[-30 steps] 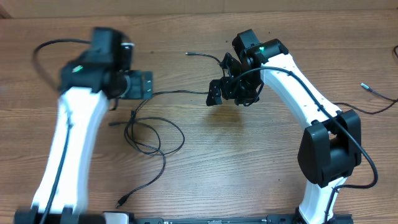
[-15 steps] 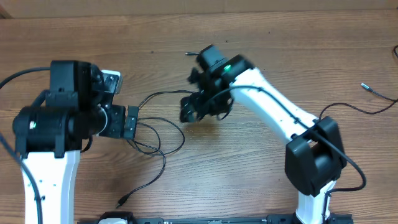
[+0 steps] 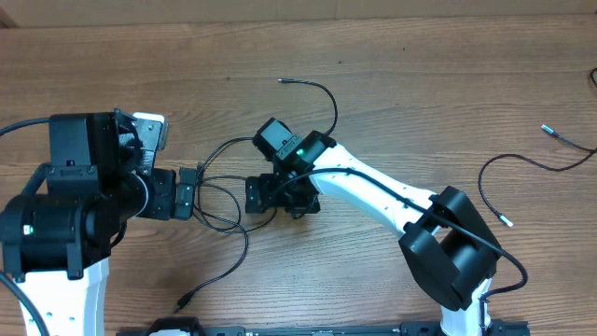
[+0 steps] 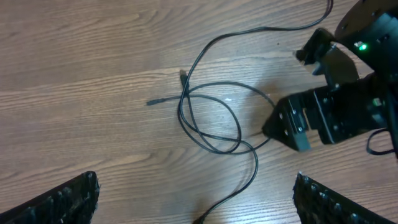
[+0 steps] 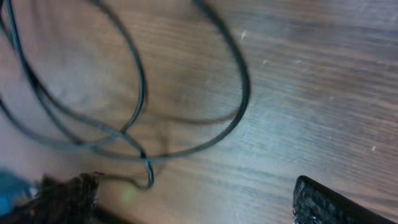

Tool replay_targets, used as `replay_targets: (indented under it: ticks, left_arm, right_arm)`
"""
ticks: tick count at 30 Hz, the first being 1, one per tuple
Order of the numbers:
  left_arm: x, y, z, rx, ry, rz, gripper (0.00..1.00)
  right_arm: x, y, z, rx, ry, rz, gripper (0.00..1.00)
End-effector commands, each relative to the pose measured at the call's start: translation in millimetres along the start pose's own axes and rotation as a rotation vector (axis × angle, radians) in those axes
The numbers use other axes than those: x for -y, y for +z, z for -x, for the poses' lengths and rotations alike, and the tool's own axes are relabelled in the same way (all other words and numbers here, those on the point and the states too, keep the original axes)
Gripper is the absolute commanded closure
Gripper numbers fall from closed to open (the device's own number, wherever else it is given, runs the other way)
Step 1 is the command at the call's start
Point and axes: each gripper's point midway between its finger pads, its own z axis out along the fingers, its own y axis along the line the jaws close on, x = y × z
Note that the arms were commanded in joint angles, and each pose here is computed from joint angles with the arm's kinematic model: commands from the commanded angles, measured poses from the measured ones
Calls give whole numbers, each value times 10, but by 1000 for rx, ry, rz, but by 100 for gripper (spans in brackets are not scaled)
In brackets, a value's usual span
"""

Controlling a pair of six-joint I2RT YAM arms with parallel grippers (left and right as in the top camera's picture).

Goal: Untangle cables

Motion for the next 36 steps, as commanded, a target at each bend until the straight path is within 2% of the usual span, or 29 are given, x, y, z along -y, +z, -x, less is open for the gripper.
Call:
replay_targets:
  ticks: [1, 7, 11, 13, 15, 16, 20, 22, 34, 36]
  left_arm:
    - [-39, 32, 18, -10, -9, 13, 0]
    - [-48, 126, 33, -42, -11, 9, 0]
    - [-53, 199, 40, -67, -13, 6, 0]
    - [-56, 235, 44, -79, -13, 4, 0]
    - [-59, 276, 46, -93, -14, 3, 0]
    - [-61, 300, 46, -102, -15, 1, 0]
    - [-67, 379, 49, -130, -16, -2, 0]
    - [-70, 419, 48, -144, -17, -4, 0]
    - [-100, 520, -12, -208, -15, 6, 1]
    - [-100, 520, -12, -208, -15, 6, 0]
  right_arm:
    - [58, 121, -15, 51, 169, -41, 8]
    - [38, 383, -121, 84, 250, -25, 17]
    - [41, 475, -200, 85, 248, -27, 26]
    - [24, 481, -204, 89, 242, -25, 34]
    - [-5, 486, -203, 93, 235, -17, 47]
    - [-25, 489, -203, 95, 231, -12, 58]
    - [-94, 494, -180, 111, 216, 9, 84]
    - [-105, 491, -156, 123, 215, 13, 95]
    - [9, 461, -33, 180, 244, -25, 95]
    - [23, 457, -19, 188, 244, -31, 77]
